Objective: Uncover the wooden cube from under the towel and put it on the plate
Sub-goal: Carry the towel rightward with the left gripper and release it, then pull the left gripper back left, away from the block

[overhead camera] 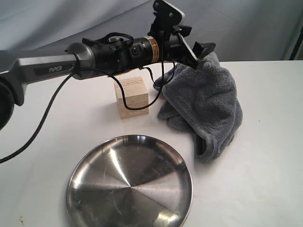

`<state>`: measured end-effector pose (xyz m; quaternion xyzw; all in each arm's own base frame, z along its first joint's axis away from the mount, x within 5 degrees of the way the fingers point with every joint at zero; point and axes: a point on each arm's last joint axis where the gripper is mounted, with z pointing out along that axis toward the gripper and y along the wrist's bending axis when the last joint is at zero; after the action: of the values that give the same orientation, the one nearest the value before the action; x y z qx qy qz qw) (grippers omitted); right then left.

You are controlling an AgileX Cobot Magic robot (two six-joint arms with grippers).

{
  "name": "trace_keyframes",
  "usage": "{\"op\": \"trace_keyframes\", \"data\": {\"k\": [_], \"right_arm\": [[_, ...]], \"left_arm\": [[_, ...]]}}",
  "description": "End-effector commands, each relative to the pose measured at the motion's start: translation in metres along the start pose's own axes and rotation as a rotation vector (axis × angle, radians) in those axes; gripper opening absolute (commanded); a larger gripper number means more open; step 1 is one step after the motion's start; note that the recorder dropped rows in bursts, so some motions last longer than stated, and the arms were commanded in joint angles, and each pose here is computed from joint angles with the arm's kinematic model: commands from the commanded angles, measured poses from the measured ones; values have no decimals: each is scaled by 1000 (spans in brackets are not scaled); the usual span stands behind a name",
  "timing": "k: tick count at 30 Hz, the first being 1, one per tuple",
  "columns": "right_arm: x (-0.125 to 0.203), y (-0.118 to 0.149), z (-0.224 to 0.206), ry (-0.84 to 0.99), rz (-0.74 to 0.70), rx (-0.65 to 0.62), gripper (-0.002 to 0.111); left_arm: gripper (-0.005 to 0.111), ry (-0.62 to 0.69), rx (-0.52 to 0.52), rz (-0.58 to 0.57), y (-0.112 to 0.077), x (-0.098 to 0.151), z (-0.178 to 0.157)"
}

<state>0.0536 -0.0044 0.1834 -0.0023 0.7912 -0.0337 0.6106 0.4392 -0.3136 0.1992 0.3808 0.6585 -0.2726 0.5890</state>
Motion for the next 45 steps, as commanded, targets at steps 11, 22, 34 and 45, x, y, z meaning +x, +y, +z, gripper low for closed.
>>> {"op": "trace_keyframes", "data": {"k": [11,22,34,45], "right_arm": [[1,0,0,-2,9,5,0],[1,0,0,-2,9,5,0],[1,0,0,-2,9,5,0],[1,0,0,-2,9,5,0]], "left_arm": [[77,187,-244,105,20,-33,-27],[77,299,-318,10,55,2,-68],[77,382,-459,-116,101,28,-132],[77,488,-504,-93,100,46,-146]]}}
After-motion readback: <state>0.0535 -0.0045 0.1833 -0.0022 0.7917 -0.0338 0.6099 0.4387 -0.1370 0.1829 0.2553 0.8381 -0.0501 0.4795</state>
